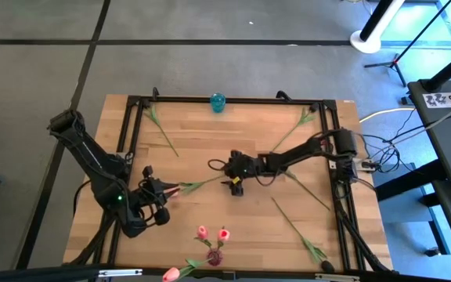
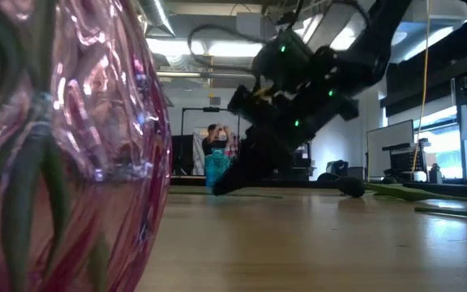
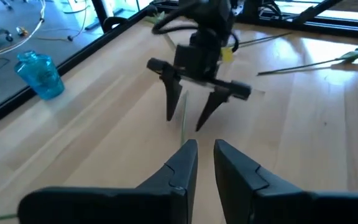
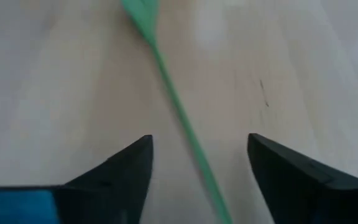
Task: Sort flowers into vase by color
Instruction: Put the pink flower into the violet vase
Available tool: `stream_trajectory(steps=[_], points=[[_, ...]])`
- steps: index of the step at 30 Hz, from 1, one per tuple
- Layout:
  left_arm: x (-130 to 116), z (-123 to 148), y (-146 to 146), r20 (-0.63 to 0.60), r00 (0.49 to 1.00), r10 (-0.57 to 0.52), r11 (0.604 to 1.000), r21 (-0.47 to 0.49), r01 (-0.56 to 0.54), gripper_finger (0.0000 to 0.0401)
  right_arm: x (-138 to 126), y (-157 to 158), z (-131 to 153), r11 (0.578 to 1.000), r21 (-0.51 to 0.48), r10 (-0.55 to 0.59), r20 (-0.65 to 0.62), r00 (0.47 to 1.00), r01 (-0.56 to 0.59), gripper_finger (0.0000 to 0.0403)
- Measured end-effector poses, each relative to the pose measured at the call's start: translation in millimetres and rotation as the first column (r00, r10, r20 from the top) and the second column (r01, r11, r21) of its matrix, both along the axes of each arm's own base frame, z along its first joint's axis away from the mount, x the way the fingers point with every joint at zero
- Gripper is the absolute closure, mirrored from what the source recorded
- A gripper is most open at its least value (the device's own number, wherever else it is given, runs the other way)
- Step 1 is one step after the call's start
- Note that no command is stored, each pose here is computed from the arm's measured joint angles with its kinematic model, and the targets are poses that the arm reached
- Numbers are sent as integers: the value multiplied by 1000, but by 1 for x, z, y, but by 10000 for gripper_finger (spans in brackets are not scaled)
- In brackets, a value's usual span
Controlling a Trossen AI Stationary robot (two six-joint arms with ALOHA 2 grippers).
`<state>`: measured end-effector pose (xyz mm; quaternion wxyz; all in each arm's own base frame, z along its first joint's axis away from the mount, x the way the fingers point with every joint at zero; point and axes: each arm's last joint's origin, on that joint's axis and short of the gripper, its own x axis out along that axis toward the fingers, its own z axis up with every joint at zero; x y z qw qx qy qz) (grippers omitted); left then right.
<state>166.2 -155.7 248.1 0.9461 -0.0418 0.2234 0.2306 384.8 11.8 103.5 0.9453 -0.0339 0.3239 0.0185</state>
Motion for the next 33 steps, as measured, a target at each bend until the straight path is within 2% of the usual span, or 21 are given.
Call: stream_trajectory(steps=[11, 14, 17, 20, 24, 27, 30, 33], points=[[0, 0, -4, 8, 1000, -11, 997, -70, 11, 351, -1, -8, -14, 999, 18, -41, -59, 997, 42, 347], [0, 0, -4, 9, 1000, -8, 997, -73, 9, 351, -6, -7, -13, 998, 25, -53, -125, 991, 56, 392], [-1, 0, -4, 7, 1000, -10, 997, -73, 11, 351, -16, -1, -6, 996, 44, -63, -232, 971, 75, 384], [-2, 0, -5, 4, 1000, -17, 997, -70, 17, 351, -32, 12, 3, 991, 54, -91, -364, 927, 119, 382], [-3, 0, -5, 5, 1000, -13, 997, -76, 14, 351, -64, 37, 18, 984, 49, -117, -564, 817, 174, 395], [-3, 0, -5, 11, 1000, -3, 996, -86, 4, 351, -87, 56, 29, 982, 27, -125, -658, 742, 189, 390], [-2, 0, -4, 12, 1000, 6, 996, -89, -5, 351, -103, 71, 35, 987, 13, -103, -717, 690, 160, 353], [-2, 0, -3, 12, 1000, 7, 996, -88, -6, 351, -112, 80, 36, 990, -25, -112, -740, 663, 139, 296]])
